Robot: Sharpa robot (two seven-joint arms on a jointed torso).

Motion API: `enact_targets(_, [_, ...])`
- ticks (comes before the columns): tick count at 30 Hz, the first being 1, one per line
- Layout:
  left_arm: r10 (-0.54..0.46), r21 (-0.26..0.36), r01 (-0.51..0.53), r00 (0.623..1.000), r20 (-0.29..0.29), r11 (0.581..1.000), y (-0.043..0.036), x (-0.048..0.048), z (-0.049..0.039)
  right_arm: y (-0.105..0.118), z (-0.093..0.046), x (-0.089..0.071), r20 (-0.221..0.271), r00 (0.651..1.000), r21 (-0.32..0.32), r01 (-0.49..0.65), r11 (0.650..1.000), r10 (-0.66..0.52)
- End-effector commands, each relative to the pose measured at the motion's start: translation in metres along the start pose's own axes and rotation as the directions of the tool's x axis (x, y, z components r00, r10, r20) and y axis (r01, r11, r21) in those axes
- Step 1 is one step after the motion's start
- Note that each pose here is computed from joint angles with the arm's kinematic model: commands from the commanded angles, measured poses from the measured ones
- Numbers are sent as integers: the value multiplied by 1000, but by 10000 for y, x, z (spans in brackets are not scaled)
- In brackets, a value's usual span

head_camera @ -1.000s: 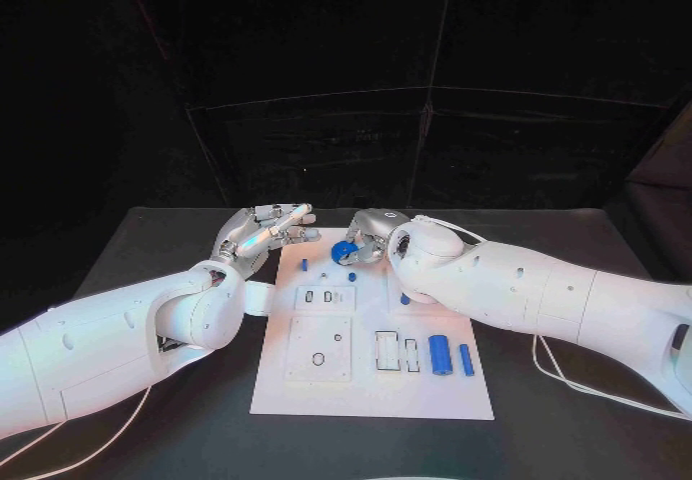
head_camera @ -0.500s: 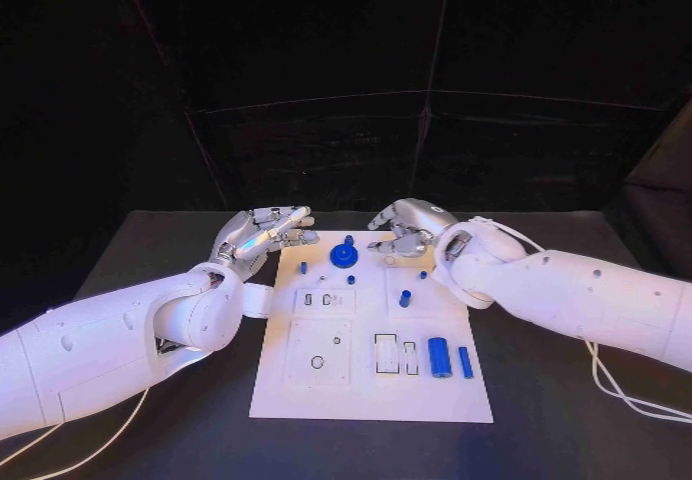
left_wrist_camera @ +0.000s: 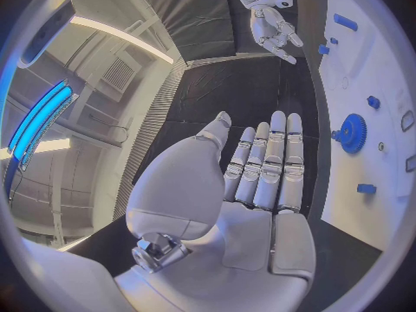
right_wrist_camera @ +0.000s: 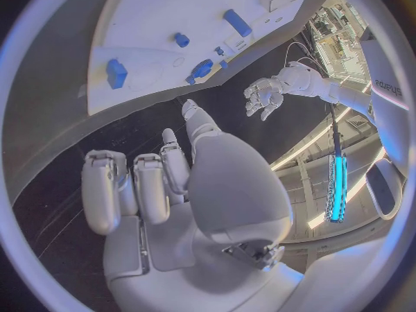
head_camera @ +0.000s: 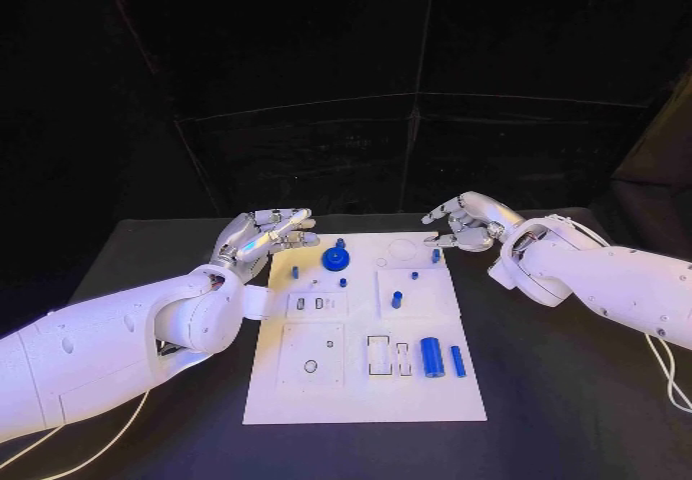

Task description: Assemble the parts on the task board

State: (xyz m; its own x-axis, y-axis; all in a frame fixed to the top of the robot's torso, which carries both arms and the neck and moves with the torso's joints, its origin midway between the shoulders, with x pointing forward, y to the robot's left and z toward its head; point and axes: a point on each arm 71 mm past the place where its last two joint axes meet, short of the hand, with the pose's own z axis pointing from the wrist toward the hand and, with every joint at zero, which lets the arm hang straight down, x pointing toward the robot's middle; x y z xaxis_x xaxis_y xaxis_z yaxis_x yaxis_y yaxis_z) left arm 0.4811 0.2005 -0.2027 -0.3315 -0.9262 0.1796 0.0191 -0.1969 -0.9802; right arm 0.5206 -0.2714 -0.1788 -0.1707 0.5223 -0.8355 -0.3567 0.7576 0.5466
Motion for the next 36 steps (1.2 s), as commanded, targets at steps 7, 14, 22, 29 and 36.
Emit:
enact_targets(7, [-9,6,10,1000,-17,1000,13,31,21,-195,-72,-41,-24,999,14,-45,999,46])
enact_targets(14, [-11,9,11,1000,-18,1000,24,36,23,-333,-49,30,-37,998,61,-43,997,45])
enact_targets(22, [-11,7,11,1000,-16,1000,39,30,22,-404,-31,99,-78,996,93,-27,995,35])
enact_targets(29, [-11,6,11,1000,-15,1000,45,29,23,-427,-18,158,-86,996,121,-4,993,14])
enact_targets(36, [-10,3,10,1000,-14,1000,50,27,24,-435,-2,221,-102,995,145,9,989,6])
